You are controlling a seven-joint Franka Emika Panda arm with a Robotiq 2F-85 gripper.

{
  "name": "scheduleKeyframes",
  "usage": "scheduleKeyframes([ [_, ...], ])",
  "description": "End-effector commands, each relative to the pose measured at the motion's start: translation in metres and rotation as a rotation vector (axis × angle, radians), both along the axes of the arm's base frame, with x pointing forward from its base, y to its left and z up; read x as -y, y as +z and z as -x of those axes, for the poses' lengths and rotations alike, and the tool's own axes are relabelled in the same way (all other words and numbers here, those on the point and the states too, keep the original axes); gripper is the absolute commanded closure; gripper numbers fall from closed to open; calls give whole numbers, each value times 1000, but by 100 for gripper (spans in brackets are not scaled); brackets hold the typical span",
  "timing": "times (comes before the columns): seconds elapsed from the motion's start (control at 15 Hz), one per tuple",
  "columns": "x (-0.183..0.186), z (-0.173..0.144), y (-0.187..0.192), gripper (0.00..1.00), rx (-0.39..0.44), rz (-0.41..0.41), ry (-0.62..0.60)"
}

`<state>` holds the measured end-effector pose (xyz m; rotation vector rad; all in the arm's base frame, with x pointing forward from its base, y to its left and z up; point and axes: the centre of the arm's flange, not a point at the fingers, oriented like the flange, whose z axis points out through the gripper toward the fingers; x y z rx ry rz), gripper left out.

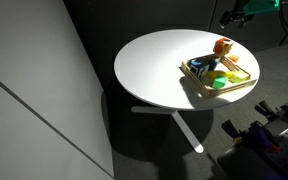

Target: Remove the plush block from the wooden tray

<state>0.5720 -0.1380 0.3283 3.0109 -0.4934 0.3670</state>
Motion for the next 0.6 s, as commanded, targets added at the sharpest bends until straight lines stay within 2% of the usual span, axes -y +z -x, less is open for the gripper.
scheduleKeyframes([
  [0.0,-1,18,5,0,-89,-10,19],
  [0.27,0,18,-10,0,-181,-4,-3],
  [0.53,4,17,-26,0,-239,8,-22],
])
